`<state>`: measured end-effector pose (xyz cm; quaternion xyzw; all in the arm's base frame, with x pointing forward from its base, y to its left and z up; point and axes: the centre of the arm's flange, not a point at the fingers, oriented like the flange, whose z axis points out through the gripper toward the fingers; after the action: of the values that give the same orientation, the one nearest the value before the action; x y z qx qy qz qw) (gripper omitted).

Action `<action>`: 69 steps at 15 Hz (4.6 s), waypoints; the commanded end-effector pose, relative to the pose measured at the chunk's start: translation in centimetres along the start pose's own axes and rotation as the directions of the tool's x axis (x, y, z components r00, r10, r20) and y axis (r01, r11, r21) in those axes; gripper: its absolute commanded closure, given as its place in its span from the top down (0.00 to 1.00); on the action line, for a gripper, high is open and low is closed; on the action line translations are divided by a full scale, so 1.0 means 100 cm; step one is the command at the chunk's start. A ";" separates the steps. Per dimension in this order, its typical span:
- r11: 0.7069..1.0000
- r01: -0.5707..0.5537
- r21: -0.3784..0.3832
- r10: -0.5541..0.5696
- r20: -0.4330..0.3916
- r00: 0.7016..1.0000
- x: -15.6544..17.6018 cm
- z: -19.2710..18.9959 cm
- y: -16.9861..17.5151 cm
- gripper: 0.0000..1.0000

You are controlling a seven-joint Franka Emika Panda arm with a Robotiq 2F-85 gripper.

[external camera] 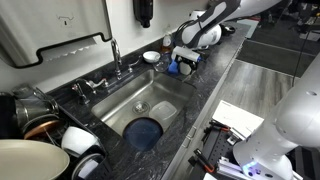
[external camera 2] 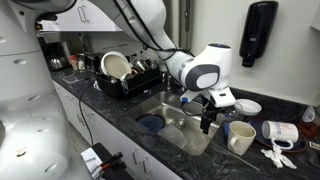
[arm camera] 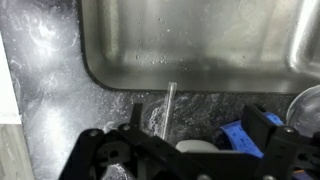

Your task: Put the straw inside the sink

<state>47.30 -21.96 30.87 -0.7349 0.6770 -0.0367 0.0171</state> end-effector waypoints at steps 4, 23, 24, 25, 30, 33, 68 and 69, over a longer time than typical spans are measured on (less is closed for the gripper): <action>0.987 -0.088 -0.132 0.069 -0.142 0.987 -0.004 0.033 -0.031 1.00; 0.969 -0.198 -0.150 0.116 -0.432 0.895 -0.027 0.067 -0.030 1.00; 0.967 -0.204 -0.156 0.118 -0.436 0.892 -0.028 0.071 -0.029 1.00; 0.964 -0.206 -0.166 0.114 -0.439 0.891 -0.028 0.076 -0.028 1.00; 0.953 -0.231 -0.195 0.109 -0.491 0.865 -0.044 0.090 -0.026 1.00; 0.940 -0.291 -0.179 0.143 -0.567 0.811 -0.057 0.098 -0.030 1.00; 0.944 -0.267 -0.196 0.128 -0.527 0.840 -0.029 0.088 -0.030 0.03; 0.944 -0.259 -0.202 0.121 -0.521 0.845 -0.030 0.085 -0.030 0.03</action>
<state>51.12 -19.15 21.58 -0.6083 0.7337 -0.1579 -0.2582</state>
